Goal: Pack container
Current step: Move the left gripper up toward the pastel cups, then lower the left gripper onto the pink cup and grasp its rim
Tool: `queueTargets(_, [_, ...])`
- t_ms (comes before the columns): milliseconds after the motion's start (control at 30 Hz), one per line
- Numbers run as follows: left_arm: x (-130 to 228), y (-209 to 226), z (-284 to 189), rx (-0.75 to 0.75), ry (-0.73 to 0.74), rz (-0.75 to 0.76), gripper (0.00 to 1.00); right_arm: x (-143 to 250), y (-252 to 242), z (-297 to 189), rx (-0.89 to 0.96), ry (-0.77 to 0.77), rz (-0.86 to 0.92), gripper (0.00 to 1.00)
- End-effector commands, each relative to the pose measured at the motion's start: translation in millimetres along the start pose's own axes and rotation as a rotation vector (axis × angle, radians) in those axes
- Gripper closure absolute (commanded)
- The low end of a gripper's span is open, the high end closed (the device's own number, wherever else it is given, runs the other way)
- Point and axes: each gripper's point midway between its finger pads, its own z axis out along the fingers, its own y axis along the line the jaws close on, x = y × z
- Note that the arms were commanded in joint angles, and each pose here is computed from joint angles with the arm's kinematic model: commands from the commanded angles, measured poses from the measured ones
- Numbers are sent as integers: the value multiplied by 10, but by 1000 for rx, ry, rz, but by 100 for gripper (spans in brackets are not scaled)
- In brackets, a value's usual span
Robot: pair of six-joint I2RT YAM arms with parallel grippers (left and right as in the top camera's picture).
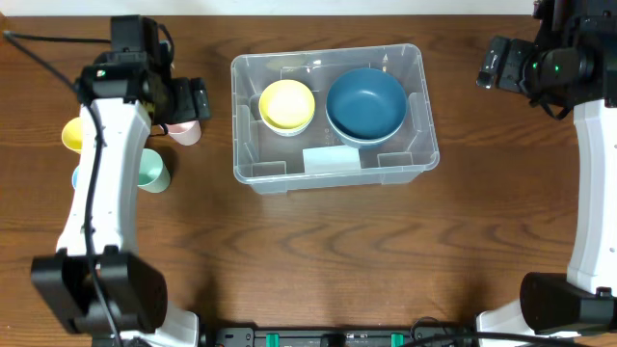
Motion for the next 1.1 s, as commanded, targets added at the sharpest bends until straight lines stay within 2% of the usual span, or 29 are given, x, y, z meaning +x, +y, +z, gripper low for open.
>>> queueTargets(0, [-10, 6, 190, -11, 40, 77, 2, -4, -17, -28, -1, -6, 20, 1])
queueTargets(200, [41, 3, 471, -15, 99, 120, 2, -4, -17, -28, -1, -6, 20, 1])
queueTargets(667, [34, -53, 906, -5, 134, 219, 2, -4, -17, -28, -1, -6, 20, 1])
queueTargets(967, [101, -58, 1127, -6, 174, 222, 0, -4, -15, -28, -1, -6, 20, 1])
queueTargets(1067, [108, -58, 1145, -6, 177, 222, 6, -4, -17, -28, -1, -6, 20, 1])
